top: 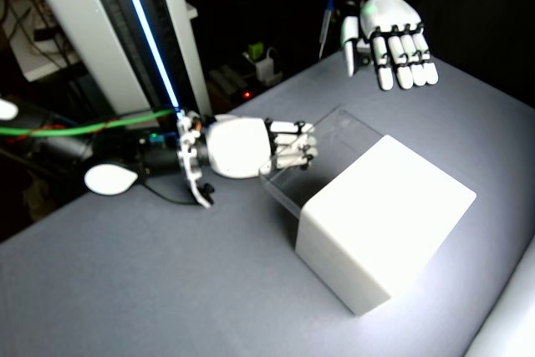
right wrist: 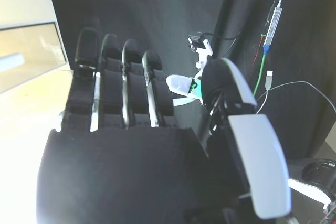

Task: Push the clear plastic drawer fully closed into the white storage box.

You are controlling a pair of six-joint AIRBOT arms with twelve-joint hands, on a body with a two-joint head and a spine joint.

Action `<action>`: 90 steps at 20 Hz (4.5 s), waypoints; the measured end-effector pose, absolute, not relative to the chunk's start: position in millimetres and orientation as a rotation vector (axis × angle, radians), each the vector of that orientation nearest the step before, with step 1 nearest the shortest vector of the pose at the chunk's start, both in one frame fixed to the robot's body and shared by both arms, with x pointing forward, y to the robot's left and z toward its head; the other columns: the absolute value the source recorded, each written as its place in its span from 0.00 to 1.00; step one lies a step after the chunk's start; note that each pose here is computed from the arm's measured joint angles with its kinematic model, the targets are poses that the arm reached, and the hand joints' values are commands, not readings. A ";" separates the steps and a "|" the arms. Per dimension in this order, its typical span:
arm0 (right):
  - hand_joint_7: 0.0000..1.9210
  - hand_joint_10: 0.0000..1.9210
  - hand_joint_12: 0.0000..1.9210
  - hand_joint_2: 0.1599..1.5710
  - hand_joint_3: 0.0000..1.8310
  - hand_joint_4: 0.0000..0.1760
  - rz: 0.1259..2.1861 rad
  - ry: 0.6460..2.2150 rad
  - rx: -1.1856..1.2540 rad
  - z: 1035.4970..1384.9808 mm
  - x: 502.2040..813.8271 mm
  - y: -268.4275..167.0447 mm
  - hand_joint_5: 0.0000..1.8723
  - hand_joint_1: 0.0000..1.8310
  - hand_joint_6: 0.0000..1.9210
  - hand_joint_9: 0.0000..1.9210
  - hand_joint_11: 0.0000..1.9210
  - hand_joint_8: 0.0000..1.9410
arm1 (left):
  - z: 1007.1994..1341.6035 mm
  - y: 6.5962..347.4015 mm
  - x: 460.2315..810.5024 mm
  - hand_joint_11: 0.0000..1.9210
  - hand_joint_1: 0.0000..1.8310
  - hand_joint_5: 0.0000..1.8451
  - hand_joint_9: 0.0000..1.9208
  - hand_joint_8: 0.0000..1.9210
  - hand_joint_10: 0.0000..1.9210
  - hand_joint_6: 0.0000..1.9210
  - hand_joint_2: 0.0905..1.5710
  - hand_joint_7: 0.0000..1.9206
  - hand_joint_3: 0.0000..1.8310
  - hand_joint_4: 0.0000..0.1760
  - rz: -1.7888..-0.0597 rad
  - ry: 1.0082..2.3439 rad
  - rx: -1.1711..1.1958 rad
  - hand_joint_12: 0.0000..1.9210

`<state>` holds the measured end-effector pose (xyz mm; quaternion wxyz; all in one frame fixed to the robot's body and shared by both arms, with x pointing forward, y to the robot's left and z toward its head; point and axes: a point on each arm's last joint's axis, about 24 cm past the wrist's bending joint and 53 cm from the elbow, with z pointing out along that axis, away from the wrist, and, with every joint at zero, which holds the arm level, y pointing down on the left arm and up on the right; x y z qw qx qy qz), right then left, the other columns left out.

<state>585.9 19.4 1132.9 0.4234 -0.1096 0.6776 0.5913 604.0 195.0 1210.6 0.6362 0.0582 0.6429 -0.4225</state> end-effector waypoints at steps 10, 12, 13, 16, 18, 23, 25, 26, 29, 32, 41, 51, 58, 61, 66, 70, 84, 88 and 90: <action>0.14 0.00 0.56 0.89 0.00 0.00 1.480 1.686 -0.275 1136.8 587.2 18.9 0.11 0.21 0.00 0.15 0.00 0.00 | 1211.3 196.1 604.1 0.00 0.21 0.00 0.00 0.00 0.00 0.00 1.00 0.00 0.09 0.40 -0.963 1.467 0.132 0.00; 0.17 0.01 0.59 0.88 0.00 0.00 1.480 1.686 -0.275 1136.8 587.2 18.9 0.12 0.21 0.01 0.17 0.00 0.01 | 1211.4 196.1 604.0 0.00 0.22 0.00 0.00 0.00 0.00 0.00 1.00 0.00 0.08 0.39 -0.963 1.466 0.132 0.00; 0.16 0.02 0.42 0.88 0.00 0.00 1.480 1.686 -0.275 1136.8 587.4 18.8 0.13 0.23 0.01 0.13 0.00 0.00 | 1211.6 196.2 604.1 0.00 0.20 0.00 0.00 0.00 0.00 0.00 1.00 0.00 0.09 0.39 -0.963 1.465 0.131 0.00; 0.16 0.01 0.41 0.88 0.00 0.00 1.476 1.684 -0.274 1137.1 589.1 17.7 0.13 0.20 0.00 0.13 0.00 0.00 | 1210.8 197.8 604.3 0.00 0.09 0.00 0.00 0.00 0.00 0.00 1.00 0.00 0.09 0.38 -0.958 1.466 0.128 0.00; 0.13 0.01 0.49 0.89 0.00 0.00 1.473 1.684 -0.269 1136.9 590.8 16.6 0.13 0.18 0.00 0.11 0.00 0.00 | 1212.2 198.8 604.8 0.00 0.02 0.00 0.00 0.00 0.00 0.00 0.99 0.00 0.05 0.35 -0.959 1.460 0.121 0.00; 0.17 0.02 0.70 0.88 0.00 0.00 1.437 1.695 -0.219 1137.4 610.8 7.2 0.16 0.19 0.01 0.18 0.00 0.01 | 1213.1 199.4 604.0 0.00 0.25 0.00 0.00 0.00 0.00 0.00 1.00 0.00 0.09 0.44 -0.959 1.456 0.122 0.00; 0.20 0.04 0.75 0.87 0.00 0.00 1.430 1.704 -0.209 1134.5 615.4 5.3 0.18 0.24 0.01 0.23 0.01 0.01 | 1214.7 201.0 604.5 0.00 0.31 0.00 0.00 0.00 0.00 0.00 1.00 0.00 0.07 0.41 -0.955 1.451 0.120 0.00; 0.19 0.03 0.75 0.87 0.00 0.00 1.429 1.704 -0.201 1134.6 616.9 4.2 0.17 0.23 0.01 0.23 0.01 0.00 | 1215.1 200.9 604.2 0.00 0.31 0.00 0.00 0.00 0.00 0.00 1.00 0.00 0.07 0.40 -0.956 1.449 0.121 0.00; 0.19 0.02 0.74 0.87 0.00 0.00 1.416 1.717 -0.196 1131.1 620.3 3.9 0.16 0.21 0.00 0.21 0.00 0.00 | 1215.3 201.1 604.1 0.00 0.26 0.00 0.00 0.00 0.00 0.00 1.00 0.00 0.10 0.34 -0.956 1.448 0.121 0.00; 0.18 0.01 0.72 0.88 0.00 0.00 1.408 1.719 -0.193 1130.9 623.1 2.8 0.16 0.20 0.00 0.21 0.00 0.00 | 1215.5 201.1 604.0 0.00 0.21 0.00 0.00 0.00 0.00 0.00 1.00 0.00 0.11 0.38 -0.956 1.447 0.121 0.00; 0.14 0.01 0.47 0.88 0.00 0.00 1.437 1.729 -0.180 1131.9 617.9 7.2 0.13 0.18 0.00 0.13 0.00 0.00 | 1214.5 200.5 602.2 0.00 0.23 0.00 0.00 0.00 0.00 0.00 1.00 0.00 0.12 0.36 -0.962 1.448 0.114 0.00; 0.15 0.00 0.44 0.88 0.00 0.00 1.484 1.709 -0.222 1143.9 593.5 5.3 0.11 0.16 0.00 0.14 0.00 0.00 | 1214.1 204.7 602.2 0.00 0.15 0.00 0.00 0.00 0.00 0.00 1.00 0.00 0.14 0.33 -0.955 1.446 0.100 0.00; 0.15 0.00 0.54 0.88 0.00 0.00 1.546 1.688 -0.237 1154.1 578.5 10.6 0.11 0.19 0.00 0.15 0.00 0.00 | 1213.2 205.8 601.6 0.00 0.17 0.00 0.00 0.00 0.00 0.00 1.00 0.00 0.12 0.32 -0.949 1.451 0.103 0.00; 0.16 0.01 0.59 0.89 0.00 0.00 1.560 1.660 -0.244 1162.7 575.4 7.0 0.11 0.18 0.00 0.17 0.00 0.00 | 1214.3 205.9 601.4 0.00 0.10 0.00 0.00 0.00 0.00 0.00 1.00 0.00 0.14 0.37 -0.951 1.447 0.103 0.00; 0.14 0.00 0.54 0.88 0.00 0.00 1.598 1.638 -0.229 1171.3 572.1 4.9 0.10 0.16 0.00 0.15 0.00 0.00 | 1214.1 206.1 601.4 0.00 0.01 0.00 0.00 0.00 0.00 0.00 1.00 0.00 0.16 0.49 -0.950 1.447 0.100 0.00; 0.14 0.00 0.51 0.88 0.00 0.00 1.612 1.617 -0.226 1176.3 571.5 3.8 0.10 0.18 0.00 0.13 0.00 0.00 | 1213.3 206.5 601.0 0.00 0.04 0.00 0.00 0.00 0.00 0.00 1.00 0.00 0.16 0.50 -0.948 1.448 0.100 0.00; 0.13 0.00 0.42 0.87 0.00 0.00 1.589 1.616 -0.211 1175.3 581.1 -2.7 0.10 0.20 0.00 0.11 0.00 0.00 | 1213.5 207.2 601.4 0.00 0.11 0.00 0.00 0.00 0.00 0.00 1.00 0.00 0.13 0.33 -0.946 1.447 0.097 0.00; 0.12 0.01 0.48 0.88 0.00 0.00 1.574 1.621 -0.214 1173.5 583.0 -3.7 0.11 0.20 0.00 0.11 0.00 0.00 | 1211.7 207.7 600.6 0.00 0.11 0.00 0.00 0.00 0.00 0.00 1.00 0.00 0.13 0.29 -0.944 1.452 0.099 0.00; 0.13 0.00 0.43 0.88 0.00 0.00 1.558 1.621 -0.223 1172.4 585.3 -5.2 0.10 0.19 0.00 0.11 0.00 0.00 | 1211.2 207.7 600.4 0.00 0.08 0.00 0.00 0.00 0.00 0.00 1.00 0.00 0.13 0.30 -0.944 1.453 0.100 0.00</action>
